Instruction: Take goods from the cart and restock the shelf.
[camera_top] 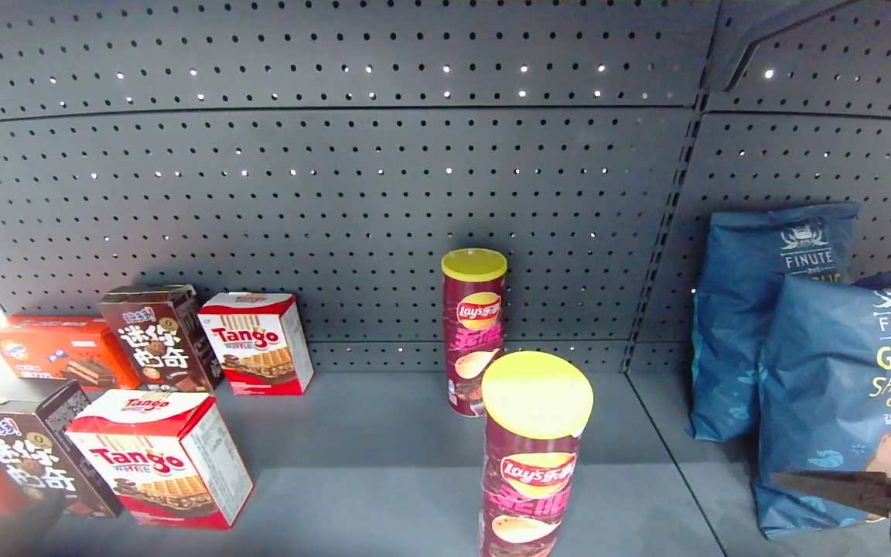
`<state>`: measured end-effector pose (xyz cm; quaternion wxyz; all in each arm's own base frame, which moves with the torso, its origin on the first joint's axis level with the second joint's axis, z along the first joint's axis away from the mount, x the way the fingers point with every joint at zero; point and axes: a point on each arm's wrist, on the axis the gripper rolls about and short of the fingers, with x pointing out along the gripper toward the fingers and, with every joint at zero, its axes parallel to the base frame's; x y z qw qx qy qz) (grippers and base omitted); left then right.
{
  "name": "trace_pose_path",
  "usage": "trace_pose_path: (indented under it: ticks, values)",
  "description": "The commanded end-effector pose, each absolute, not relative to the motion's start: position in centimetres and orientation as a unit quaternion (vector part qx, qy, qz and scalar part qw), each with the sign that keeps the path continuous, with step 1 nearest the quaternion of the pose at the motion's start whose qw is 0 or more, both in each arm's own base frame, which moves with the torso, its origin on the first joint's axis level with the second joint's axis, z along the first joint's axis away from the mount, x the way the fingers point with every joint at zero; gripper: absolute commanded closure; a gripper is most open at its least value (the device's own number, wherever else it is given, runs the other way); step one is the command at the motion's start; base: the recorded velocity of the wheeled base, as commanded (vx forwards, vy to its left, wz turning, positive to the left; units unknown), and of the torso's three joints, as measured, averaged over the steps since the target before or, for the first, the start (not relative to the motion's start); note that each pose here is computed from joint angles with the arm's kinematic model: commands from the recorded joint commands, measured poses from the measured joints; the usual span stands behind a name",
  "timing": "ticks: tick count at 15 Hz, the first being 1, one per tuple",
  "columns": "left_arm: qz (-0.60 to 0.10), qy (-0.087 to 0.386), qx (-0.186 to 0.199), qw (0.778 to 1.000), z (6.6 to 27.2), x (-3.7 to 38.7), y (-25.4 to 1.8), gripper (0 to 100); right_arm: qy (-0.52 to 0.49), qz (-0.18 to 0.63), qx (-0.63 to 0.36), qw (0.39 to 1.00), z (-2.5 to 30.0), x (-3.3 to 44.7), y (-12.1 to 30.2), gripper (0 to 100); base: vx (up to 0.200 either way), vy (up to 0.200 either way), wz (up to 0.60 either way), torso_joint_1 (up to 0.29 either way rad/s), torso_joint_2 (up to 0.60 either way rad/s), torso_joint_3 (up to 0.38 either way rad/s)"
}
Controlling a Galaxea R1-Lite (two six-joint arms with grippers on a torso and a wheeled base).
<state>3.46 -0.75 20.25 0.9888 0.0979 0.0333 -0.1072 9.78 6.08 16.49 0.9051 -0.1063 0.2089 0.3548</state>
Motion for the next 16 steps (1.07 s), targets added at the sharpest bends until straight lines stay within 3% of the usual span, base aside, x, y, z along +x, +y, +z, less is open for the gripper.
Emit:
trace_pose_path:
  ticks: [1,10,16]
  values:
    - [-0.11,0.038,0.099,0.988,20.1,3.6,-0.8,0,0.245,0.385,-0.123,0.881,15.9,11.2,8.2,0,0.0,0.0,0.0,0.0,0.0,0.0]
    - [-0.113,0.038,0.098,0.988,20.1,3.6,-0.8,0,0.276,0.39,-0.147,0.866,16.2,15.4,12.9,0,0.0,0.0,0.0,0.0,0.0,0.0]
    - [-0.111,0.035,0.096,0.988,20.4,3.6,-0.8,0,0.281,0.389,-0.149,0.865,15.9,16.6,13.8,0,0.0,0.0,0.0,0.0,0.0,0.0]
